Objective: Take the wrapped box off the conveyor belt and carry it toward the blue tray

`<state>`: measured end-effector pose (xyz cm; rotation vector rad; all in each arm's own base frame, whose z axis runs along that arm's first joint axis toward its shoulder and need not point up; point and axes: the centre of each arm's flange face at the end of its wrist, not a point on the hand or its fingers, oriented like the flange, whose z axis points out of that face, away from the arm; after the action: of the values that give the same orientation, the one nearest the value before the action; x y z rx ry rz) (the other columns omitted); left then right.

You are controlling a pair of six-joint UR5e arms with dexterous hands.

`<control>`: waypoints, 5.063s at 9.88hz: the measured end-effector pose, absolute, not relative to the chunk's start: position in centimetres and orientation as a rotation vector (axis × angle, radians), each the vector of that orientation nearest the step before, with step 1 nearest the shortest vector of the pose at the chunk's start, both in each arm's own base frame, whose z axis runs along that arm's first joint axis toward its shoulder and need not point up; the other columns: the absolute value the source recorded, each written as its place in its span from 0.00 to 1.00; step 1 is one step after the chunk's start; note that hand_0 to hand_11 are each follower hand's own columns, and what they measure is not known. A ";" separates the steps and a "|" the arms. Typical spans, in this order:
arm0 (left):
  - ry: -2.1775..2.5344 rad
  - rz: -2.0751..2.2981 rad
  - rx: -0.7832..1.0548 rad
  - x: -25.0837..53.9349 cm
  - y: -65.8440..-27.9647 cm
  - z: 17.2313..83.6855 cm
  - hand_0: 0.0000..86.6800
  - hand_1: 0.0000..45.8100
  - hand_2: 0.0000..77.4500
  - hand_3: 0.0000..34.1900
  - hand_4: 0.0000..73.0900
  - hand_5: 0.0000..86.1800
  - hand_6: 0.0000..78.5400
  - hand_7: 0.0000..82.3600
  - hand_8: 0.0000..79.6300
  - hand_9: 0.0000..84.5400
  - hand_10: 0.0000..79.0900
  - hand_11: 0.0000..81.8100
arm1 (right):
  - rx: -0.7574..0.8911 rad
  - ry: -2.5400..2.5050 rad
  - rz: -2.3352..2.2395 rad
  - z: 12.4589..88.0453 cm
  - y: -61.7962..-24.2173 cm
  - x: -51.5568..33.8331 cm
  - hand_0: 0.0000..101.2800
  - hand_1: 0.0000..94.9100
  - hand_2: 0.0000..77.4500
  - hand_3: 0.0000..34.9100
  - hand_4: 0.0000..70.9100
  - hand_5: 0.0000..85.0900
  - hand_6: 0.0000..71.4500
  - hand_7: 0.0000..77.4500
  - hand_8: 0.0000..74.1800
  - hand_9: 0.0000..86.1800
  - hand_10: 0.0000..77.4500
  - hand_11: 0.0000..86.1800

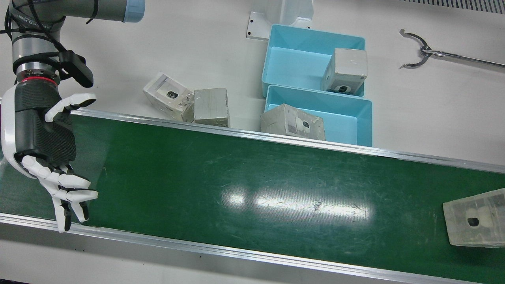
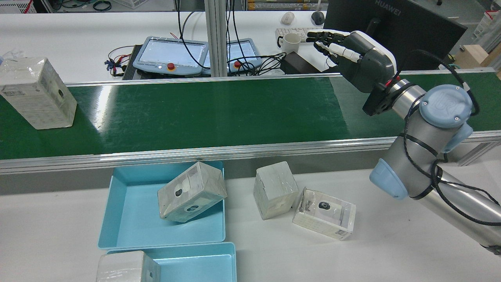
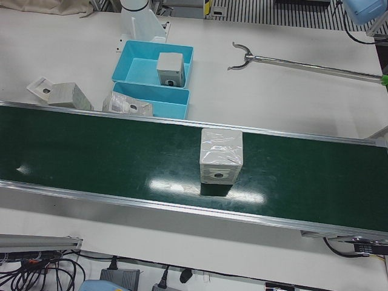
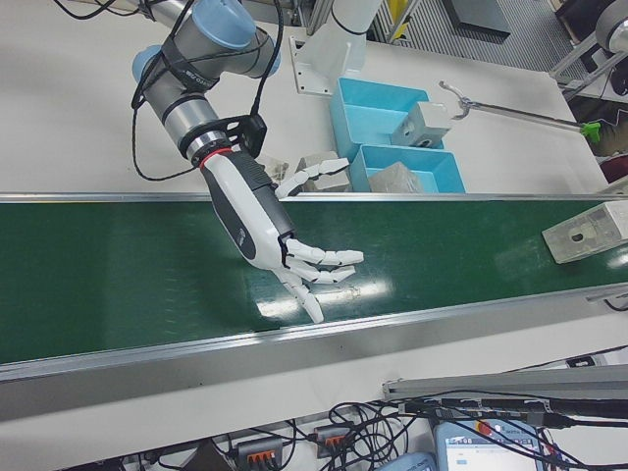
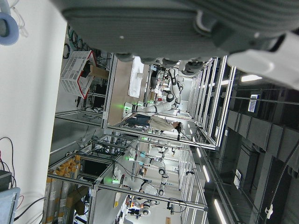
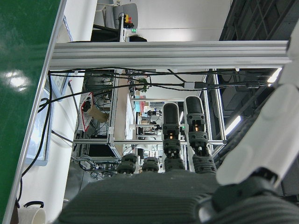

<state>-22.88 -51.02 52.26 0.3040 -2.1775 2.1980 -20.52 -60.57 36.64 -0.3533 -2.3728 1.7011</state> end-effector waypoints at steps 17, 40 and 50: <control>-2.177 2.198 0.304 -22.9 -51.0 52.3 0.00 0.00 0.01 0.00 0.00 0.01 0.00 0.01 0.01 0.01 0.01 0.00 | -0.368 -2.366 1.698 36.7 -60.2 -21.8 0.35 0.05 0.20 0.00 0.55 0.18 0.21 0.40 0.03 0.06 0.06 0.08; -2.178 2.198 0.304 -22.9 -51.0 52.3 0.00 0.00 0.01 0.00 0.00 0.01 0.00 0.01 0.01 0.01 0.01 0.00 | -0.358 -2.354 1.671 35.6 -60.7 -24.7 0.44 0.10 0.18 0.23 0.42 0.04 0.05 0.25 0.01 0.03 0.06 0.08; -2.178 2.198 0.304 -22.9 -51.0 52.3 0.00 0.00 0.01 0.00 0.00 0.01 0.00 0.01 0.00 0.01 0.01 0.00 | -0.354 -2.359 1.665 35.1 -60.5 -25.8 0.44 0.10 0.21 0.40 0.40 0.10 0.05 0.27 0.01 0.04 0.06 0.07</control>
<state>-22.88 -51.02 52.26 0.3040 -2.1775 2.1979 -25.78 -60.51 35.10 -0.3535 -2.3586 1.6646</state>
